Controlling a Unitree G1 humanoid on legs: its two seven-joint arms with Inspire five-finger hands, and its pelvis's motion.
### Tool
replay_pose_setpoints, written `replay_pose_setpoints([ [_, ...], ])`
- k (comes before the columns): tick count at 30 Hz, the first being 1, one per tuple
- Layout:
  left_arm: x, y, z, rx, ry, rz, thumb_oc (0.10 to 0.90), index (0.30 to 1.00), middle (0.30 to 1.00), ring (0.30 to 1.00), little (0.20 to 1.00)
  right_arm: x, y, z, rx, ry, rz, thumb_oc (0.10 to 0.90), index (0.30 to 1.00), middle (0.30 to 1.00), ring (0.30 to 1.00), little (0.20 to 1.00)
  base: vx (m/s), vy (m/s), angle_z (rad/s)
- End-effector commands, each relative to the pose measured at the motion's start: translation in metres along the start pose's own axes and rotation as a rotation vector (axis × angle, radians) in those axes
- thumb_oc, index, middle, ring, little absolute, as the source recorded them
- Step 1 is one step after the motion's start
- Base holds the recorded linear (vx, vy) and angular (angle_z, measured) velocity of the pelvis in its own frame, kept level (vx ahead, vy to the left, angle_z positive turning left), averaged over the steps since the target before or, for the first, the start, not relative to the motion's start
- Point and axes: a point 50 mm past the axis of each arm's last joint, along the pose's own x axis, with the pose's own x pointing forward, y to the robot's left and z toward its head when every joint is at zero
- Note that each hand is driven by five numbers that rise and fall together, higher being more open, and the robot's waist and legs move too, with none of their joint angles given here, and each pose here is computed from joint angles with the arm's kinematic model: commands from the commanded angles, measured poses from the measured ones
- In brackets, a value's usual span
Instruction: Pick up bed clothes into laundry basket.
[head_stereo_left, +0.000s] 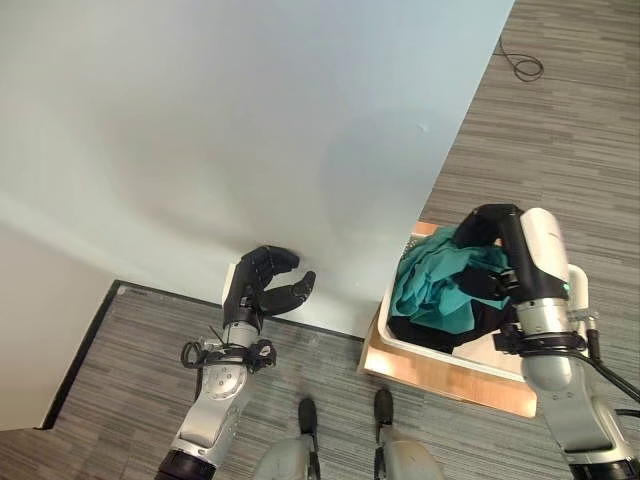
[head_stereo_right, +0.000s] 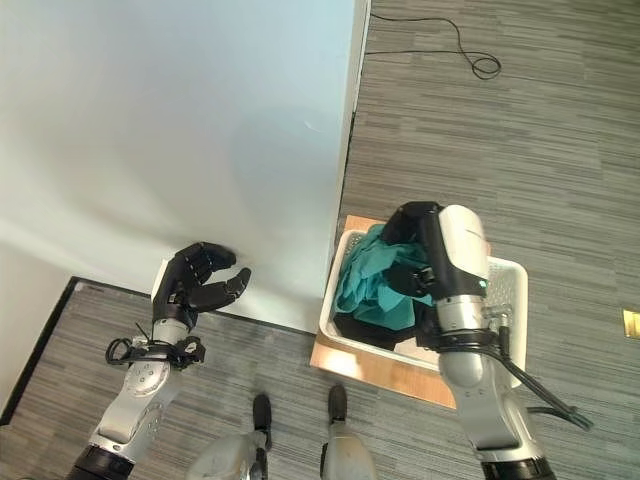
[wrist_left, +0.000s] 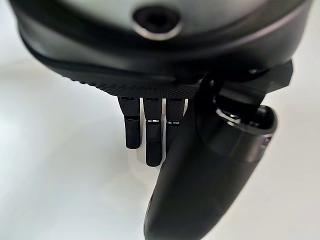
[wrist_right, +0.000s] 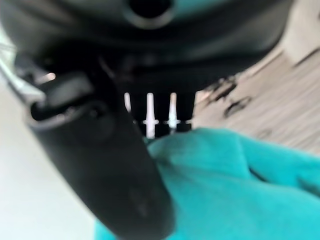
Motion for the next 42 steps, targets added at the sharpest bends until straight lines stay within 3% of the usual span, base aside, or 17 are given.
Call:
replay_pose_setpoints([
  [1, 0.025, -0.025, 0.049, 0.018, -0.263, -0.122, 0.800, 0.900, 0.900, 0.900, 0.900, 0.016, -0.047, 0.045, -0.013, -0.288, -0.242, 0.400, 0.300, 0.300, 0.300, 0.300, -0.07, -0.023, -0.19],
  [14, 0.028, -0.033, 0.044, 0.031, -0.240, -0.176, 0.800, 0.900, 0.900, 0.900, 0.900, -0.006, 0.001, -0.016, -0.085, 0.018, 0.019, 0.400, 0.300, 0.300, 0.300, 0.300, -0.07, -0.056, -0.09],
  [16, 0.030, -0.035, 0.043, 0.038, -0.238, -0.175, 0.800, 0.900, 0.900, 0.900, 0.900, -0.011, 0.008, -0.031, -0.119, 0.092, 0.042, 0.739, 0.808, 0.808, 0.808, 0.808, -0.11, -0.081, 0.01],
  [17, 0.030, -0.034, 0.041, 0.045, -0.227, -0.177, 0.800, 0.900, 0.900, 0.900, 0.900, -0.014, 0.011, -0.044, -0.181, 0.151, 0.065, 0.800, 0.900, 0.900, 0.900, 0.900, -0.05, -0.043, 0.01],
  [22, 0.030, -0.031, 0.037, 0.050, -0.210, -0.173, 0.800, 0.900, 0.900, 0.900, 0.900, -0.014, 0.003, -0.055, -0.243, 0.186, 0.053, 0.800, 0.900, 0.900, 0.900, 0.900, -0.04, -0.046, -0.01],
  [35, 0.016, -0.005, 0.028, -0.003, -0.165, -0.107, 0.800, 0.900, 0.900, 0.900, 0.900, -0.003, -0.028, -0.025, -0.221, 0.034, -0.072, 0.800, 0.900, 0.900, 0.900, 0.900, -0.01, -0.063, -0.02],
  [42, 0.015, -0.003, 0.033, -0.019, -0.187, -0.099, 0.800, 0.900, 0.900, 0.900, 0.900, -0.008, -0.038, -0.026, -0.213, 0.053, -0.126, 0.800, 0.900, 0.900, 0.900, 0.900, -0.10, -0.029, 0.05],
])
